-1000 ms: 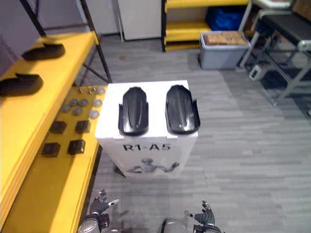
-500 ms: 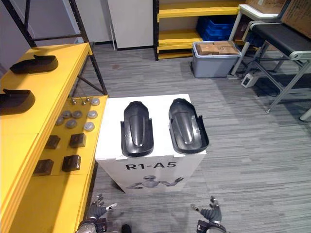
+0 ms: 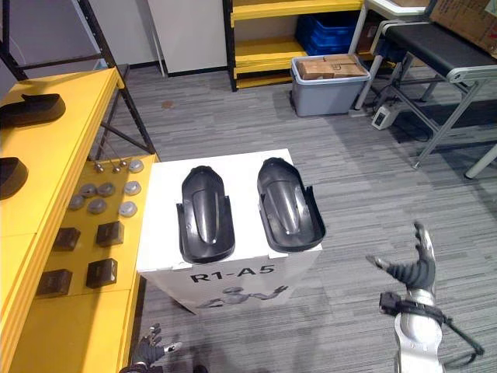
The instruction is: Walk over and take plastic housings, then place them on the shelf
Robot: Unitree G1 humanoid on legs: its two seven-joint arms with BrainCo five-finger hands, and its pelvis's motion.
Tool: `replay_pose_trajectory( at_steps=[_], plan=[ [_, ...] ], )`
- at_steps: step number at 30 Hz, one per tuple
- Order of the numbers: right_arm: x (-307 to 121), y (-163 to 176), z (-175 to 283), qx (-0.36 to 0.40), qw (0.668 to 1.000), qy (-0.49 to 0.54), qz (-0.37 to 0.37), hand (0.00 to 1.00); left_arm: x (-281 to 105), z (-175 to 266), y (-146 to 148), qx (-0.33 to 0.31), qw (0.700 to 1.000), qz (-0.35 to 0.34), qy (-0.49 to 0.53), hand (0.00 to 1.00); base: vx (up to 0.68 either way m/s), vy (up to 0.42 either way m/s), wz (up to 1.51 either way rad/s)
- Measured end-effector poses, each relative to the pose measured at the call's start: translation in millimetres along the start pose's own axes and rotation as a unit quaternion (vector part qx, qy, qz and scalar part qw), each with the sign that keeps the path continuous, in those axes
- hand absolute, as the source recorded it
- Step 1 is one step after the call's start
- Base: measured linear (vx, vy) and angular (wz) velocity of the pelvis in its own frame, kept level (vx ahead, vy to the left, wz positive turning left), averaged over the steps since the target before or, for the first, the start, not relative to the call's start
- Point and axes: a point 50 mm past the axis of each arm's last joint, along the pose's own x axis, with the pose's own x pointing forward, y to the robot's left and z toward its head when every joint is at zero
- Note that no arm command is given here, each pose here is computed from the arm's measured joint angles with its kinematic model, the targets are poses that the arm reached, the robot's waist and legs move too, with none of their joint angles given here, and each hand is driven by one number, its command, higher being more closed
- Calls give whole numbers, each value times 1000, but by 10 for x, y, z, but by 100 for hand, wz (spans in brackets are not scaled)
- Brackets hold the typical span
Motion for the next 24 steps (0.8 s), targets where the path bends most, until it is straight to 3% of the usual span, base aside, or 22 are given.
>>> replay_pose_trajectory(
  at_steps=[7,13,24],
  plan=[
    [294,444,13,-11,999,6,51,0,-29,-51,-66,10,1000,-15,5,0,-41,12,15],
    [456,529,-100,-70,996,53,26,0,-40,-67,-84,11,1000,-16,6,0,-92,18,16],
    [589,803,-269,-67,986,153,5,0,-49,-83,-127,12,1000,-11,9,0,-96,2,6]
  ],
)
